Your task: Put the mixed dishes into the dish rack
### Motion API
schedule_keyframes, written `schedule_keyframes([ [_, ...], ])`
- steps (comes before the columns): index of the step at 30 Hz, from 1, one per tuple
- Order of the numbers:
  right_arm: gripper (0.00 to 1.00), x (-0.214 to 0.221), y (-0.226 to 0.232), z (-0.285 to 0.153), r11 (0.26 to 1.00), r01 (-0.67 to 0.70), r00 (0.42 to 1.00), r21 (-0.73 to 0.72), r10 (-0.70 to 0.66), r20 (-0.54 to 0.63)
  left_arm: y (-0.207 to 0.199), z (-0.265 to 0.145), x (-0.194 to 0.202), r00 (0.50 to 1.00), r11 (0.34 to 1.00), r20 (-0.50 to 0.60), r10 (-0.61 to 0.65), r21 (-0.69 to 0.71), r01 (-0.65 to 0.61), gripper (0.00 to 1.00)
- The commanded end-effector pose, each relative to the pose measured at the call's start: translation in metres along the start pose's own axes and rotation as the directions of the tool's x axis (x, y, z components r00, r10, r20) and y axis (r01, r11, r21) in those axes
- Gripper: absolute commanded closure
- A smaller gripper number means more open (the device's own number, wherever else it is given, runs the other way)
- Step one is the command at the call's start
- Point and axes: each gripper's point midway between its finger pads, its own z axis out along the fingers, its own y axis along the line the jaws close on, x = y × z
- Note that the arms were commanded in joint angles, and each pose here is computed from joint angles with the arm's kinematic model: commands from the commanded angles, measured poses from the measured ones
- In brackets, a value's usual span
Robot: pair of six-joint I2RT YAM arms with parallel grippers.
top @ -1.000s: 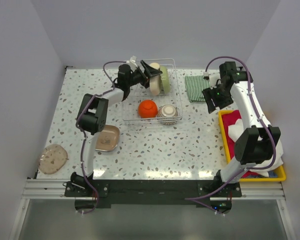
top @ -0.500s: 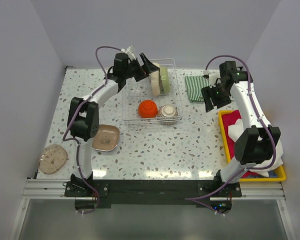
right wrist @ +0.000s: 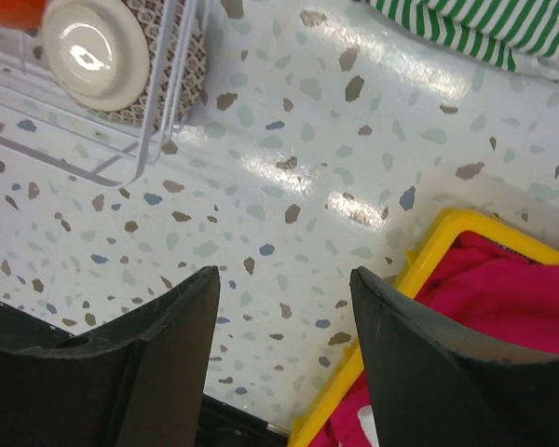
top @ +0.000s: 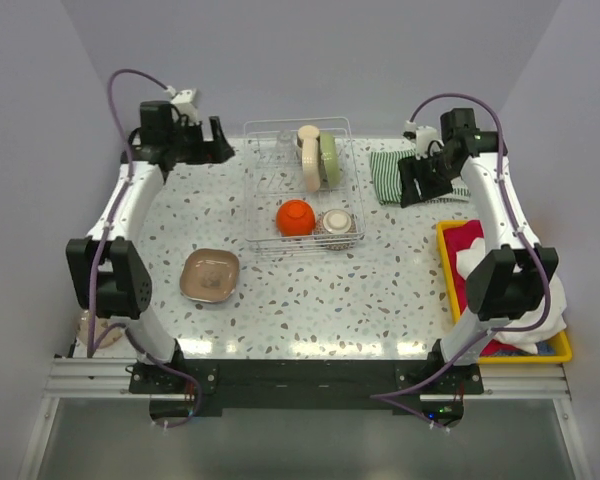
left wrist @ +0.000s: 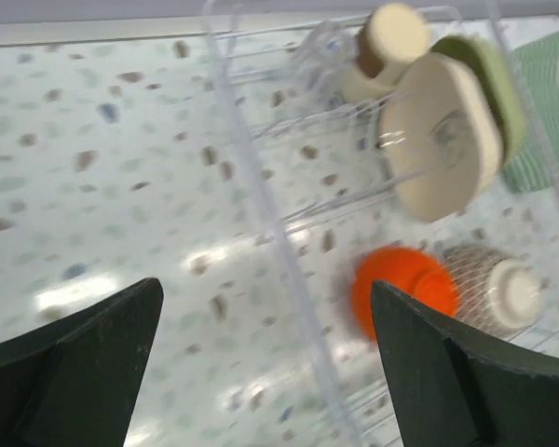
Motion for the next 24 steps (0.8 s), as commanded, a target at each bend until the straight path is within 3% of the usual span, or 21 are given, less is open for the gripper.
schedule_keyframes([
  [1,0.40,-0.033,0.036,-0.013,0.989,0.087,0.990,-0.115,-0.073,0.122,0.041,-0.079,0.002,0.911,0.916,-0.138,0.389,-0.049,-0.399,0.03],
  [4,0.44,-0.038,0.069,-0.015,0.971,0.180,0.976,-0.156,-0.156,0.151,0.062,-0.108,0.033,0.820,0.850,-0.283,0.497,-0.029,-0.526,0.14],
  [5,0.44,-0.035,0.088,-0.016,0.959,0.219,0.969,-0.179,-0.192,0.157,0.063,-0.114,0.044,0.799,0.839,-0.302,0.520,0.009,-0.544,0.25],
  [6,0.45,-0.033,0.098,-0.016,0.952,0.237,0.965,-0.194,-0.208,0.159,0.064,-0.126,0.054,0.763,0.812,-0.316,0.564,0.043,-0.582,0.29],
  [9,0.47,-0.019,0.139,-0.016,0.912,0.311,0.947,-0.269,-0.274,0.167,0.069,-0.137,0.118,0.711,0.808,-0.403,0.576,0.151,-0.569,0.44],
  [10,0.47,-0.005,0.158,-0.010,0.887,0.349,0.936,-0.303,-0.316,0.156,0.070,-0.138,0.129,0.706,0.812,-0.420,0.571,0.159,-0.562,0.47],
  [11,0.47,-0.009,0.167,-0.016,0.869,0.398,0.913,-0.295,-0.344,0.219,0.073,-0.140,0.139,0.703,0.818,-0.440,0.559,0.155,-0.554,0.54],
  [13,0.46,0.006,0.196,-0.010,0.822,0.464,0.883,-0.330,-0.401,0.244,0.077,-0.142,0.166,0.703,0.849,-0.496,0.510,0.158,-0.505,0.57],
  [19,0.46,0.019,0.269,0.001,0.696,0.609,0.789,-0.380,-0.484,0.379,0.074,-0.145,0.196,0.724,0.897,-0.542,0.427,0.154,-0.415,0.74],
  [21,0.46,0.018,0.284,0.000,0.684,0.598,0.796,-0.417,-0.445,0.410,0.057,-0.152,0.207,0.713,0.891,-0.535,0.453,0.248,-0.380,0.73],
  [22,0.46,0.025,0.285,0.008,0.688,0.576,0.814,-0.442,-0.430,0.390,0.048,-0.157,0.210,0.702,0.869,-0.513,0.493,0.314,-0.381,0.68],
  [23,0.46,0.023,0.288,0.009,0.699,0.557,0.824,-0.448,-0.402,0.398,0.040,-0.162,0.213,0.690,0.844,-0.490,0.533,0.364,-0.393,0.56],
  [24,0.46,0.024,0.286,0.013,0.713,0.544,0.832,-0.442,-0.392,0.393,0.030,-0.173,0.216,0.656,0.780,-0.433,0.619,0.439,-0.447,0.51],
])
